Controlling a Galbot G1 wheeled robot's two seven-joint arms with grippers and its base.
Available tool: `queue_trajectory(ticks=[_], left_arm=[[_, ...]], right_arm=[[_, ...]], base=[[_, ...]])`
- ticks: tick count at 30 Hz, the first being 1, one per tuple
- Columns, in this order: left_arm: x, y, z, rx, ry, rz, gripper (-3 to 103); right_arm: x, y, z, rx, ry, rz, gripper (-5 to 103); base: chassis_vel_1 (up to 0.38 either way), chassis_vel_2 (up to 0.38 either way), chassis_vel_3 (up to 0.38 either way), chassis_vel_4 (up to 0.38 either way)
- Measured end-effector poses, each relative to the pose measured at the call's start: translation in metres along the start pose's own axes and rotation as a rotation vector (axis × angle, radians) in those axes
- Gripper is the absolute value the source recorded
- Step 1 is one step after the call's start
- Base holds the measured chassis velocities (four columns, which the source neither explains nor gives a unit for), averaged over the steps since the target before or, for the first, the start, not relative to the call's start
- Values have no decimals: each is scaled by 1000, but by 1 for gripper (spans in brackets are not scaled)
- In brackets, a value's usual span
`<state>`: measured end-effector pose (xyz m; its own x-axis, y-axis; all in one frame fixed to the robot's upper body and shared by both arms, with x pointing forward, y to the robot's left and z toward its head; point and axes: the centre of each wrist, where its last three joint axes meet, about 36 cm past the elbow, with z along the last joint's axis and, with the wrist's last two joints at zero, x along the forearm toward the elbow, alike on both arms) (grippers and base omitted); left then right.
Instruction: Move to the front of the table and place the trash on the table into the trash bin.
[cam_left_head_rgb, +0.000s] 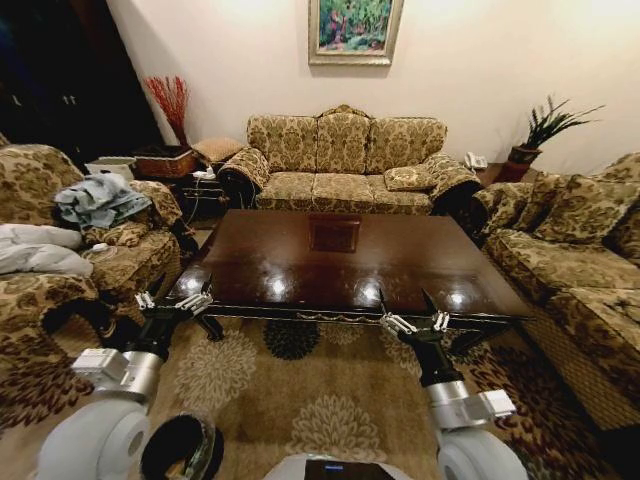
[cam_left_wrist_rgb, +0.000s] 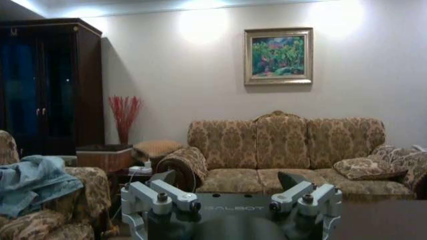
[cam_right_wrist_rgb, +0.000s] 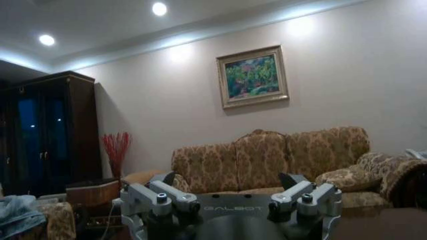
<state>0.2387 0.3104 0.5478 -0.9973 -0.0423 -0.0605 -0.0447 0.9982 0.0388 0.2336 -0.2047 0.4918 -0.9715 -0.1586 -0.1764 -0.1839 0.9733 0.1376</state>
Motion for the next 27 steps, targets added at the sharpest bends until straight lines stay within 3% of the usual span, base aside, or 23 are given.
queue_trajectory(ticks=[27], left_arm=[[0,0,0,0,0,0,100]], right_arm=[[0,0,0,0,0,0,100]], base=[[140,-145,-147,156]])
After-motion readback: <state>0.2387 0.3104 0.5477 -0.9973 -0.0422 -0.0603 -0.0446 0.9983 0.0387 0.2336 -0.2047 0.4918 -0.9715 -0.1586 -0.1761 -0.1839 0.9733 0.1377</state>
